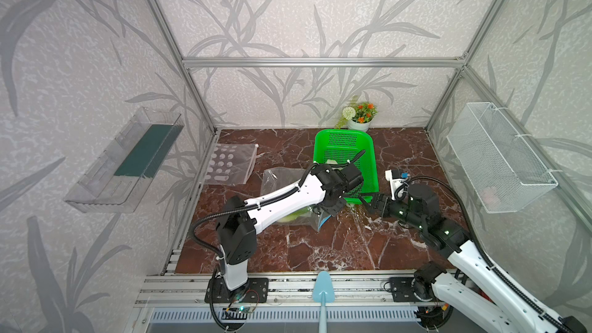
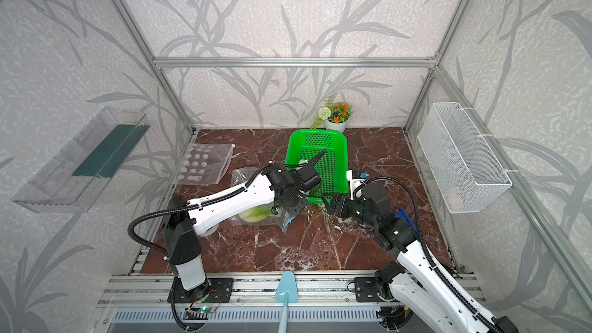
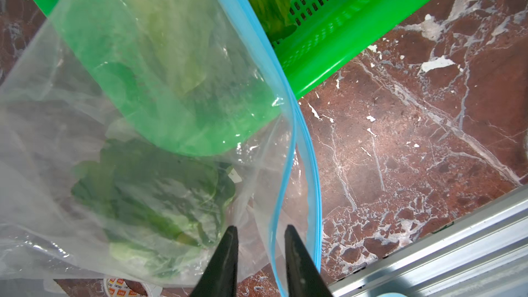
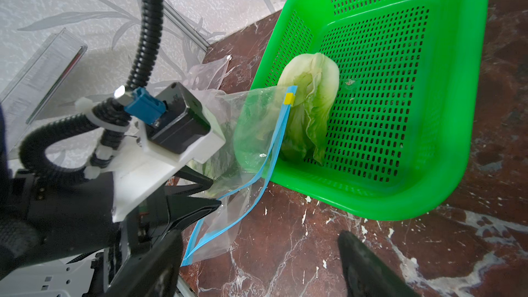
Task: Open the zip-top bag and take out the chinese cabbages
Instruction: Open the zipper of the food storage bag at the center of the board.
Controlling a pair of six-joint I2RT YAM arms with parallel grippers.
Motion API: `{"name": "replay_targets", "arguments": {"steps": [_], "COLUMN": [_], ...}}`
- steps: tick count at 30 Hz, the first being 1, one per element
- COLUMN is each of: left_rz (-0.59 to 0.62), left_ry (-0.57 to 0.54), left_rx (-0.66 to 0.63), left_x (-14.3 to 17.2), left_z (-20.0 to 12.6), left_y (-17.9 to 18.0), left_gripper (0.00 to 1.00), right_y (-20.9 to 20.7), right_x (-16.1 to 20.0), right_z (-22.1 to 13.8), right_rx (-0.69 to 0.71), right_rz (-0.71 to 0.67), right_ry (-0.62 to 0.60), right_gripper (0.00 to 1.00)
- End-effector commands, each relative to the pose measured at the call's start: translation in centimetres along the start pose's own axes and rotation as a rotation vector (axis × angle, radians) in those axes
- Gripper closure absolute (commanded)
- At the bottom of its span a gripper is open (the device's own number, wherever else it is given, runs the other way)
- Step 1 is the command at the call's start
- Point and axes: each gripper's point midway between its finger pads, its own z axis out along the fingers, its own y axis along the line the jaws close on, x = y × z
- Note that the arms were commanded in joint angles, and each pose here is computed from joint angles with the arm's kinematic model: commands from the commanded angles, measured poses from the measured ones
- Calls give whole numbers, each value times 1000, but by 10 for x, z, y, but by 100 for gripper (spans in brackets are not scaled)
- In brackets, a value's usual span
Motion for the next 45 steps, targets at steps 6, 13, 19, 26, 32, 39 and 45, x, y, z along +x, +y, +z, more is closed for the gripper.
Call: {"name": "replay_targets", "arguments": {"steps": [6, 13, 19, 26, 32, 39, 45], "left_rz": [10, 14, 5, -41, -118, -166, -196], "left_ry": [11, 71, 81, -27, -150, -209, -253], "left_rx": [-19, -100, -164, -126, -61, -15, 4], "left_x": [1, 11, 11, -5, -8, 0, 3], "left_z": [5, 23, 28, -15, -57, -76, -82], "left_y": [-12, -5, 4, 9, 16, 20, 24], "left_gripper": [72, 71, 97, 100, 100, 100, 100], "right_y": [0, -1, 3, 21, 57, 84, 119], "right_x": [-2, -1, -3, 0, 7, 17, 14], "right_z": [-2, -2, -1, 10, 29, 65, 88], "right_rx": [-20, -24, -44, -151, -270, -369, -430], "right_rz": [6, 8, 1, -12, -77, -55, -110], "right_ry": [-20, -19, -21, 19, 59, 117, 162], "right_gripper": [15, 15, 15, 35, 63, 79, 74]}}
